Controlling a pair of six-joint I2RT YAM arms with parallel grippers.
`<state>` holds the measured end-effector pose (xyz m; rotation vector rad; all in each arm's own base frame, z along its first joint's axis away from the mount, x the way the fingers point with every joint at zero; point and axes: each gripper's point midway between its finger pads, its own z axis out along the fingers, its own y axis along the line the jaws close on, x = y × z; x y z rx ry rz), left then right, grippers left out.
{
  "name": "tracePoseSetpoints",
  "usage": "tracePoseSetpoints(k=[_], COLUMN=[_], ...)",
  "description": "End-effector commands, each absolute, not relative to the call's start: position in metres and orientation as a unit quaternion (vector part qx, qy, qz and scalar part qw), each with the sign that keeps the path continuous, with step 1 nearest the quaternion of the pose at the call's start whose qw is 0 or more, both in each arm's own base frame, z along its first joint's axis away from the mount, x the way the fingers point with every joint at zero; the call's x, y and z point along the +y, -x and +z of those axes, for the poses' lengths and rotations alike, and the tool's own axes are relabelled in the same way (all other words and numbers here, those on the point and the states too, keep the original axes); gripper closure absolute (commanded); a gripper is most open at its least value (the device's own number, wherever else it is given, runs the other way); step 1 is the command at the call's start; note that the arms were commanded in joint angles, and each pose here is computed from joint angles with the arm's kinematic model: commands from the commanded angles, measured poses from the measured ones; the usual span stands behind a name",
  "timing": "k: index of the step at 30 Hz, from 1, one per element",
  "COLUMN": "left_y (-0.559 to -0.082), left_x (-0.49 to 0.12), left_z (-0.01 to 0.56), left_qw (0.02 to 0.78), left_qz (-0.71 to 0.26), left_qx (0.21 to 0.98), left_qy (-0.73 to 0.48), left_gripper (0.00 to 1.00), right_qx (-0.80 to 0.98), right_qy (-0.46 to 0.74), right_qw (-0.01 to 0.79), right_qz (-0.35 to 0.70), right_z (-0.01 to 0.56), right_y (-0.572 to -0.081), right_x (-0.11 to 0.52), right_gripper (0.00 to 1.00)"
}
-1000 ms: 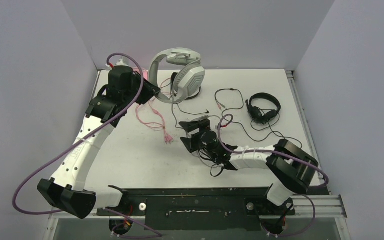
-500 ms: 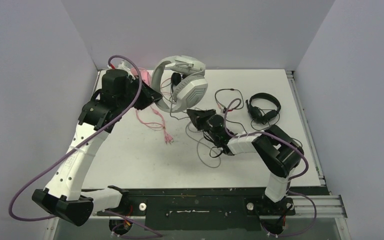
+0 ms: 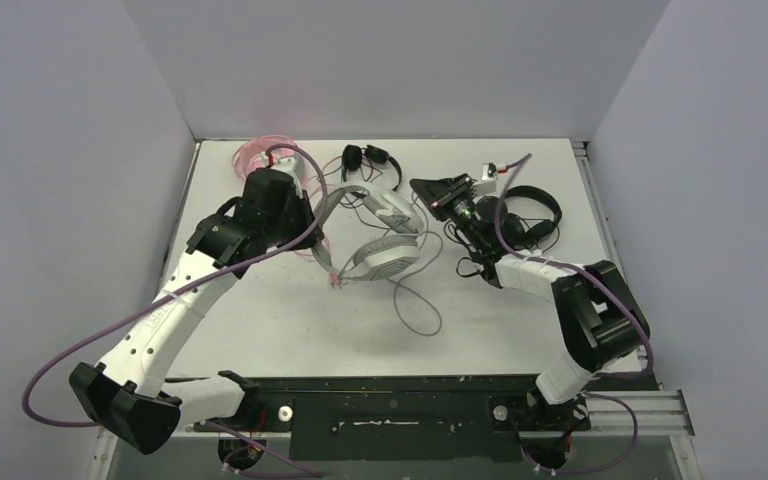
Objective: Wrap the headphones
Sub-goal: Wrap the headphones cable around the headphones.
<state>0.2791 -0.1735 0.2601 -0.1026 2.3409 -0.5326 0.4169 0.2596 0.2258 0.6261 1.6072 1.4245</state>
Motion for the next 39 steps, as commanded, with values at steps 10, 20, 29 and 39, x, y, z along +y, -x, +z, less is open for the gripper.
tracePoseSetpoints(k=[10, 20, 29, 39], left_y=[-0.307, -0.307, -0.298, -0.273], left_x=[-0.146, -0.139, -0.173, -0.206], left_z=[0.277, 0.282, 0.288, 0.274], left_qw=[0.483, 0.492, 0.515, 0.502], left_qz=[-0.018, 0.062, 0.006, -0.035], left_qx=[0.873, 0.863, 0.845, 0.836], left_qy=[-0.066, -0.094, -0.142, -0.218], left_gripper=[1.0, 1.0, 1.0, 1.0], right_qx=[0.533, 0.428, 0.52, 0.502], right_qy=[0.042, 0.097, 0.06, 0.043], right_qw=[0.562, 0.526, 0.536, 0.538], right_qz=[0.63, 0.729, 0.663, 0.676], right_z=[0.396, 0.437, 0.412, 0.425], right_y=[-0.363, -0.323, -0.363, -0.39], right_x=[0.271, 0.272, 0.278, 0.269], right_gripper=[0.93, 0.8, 0.89, 0.92])
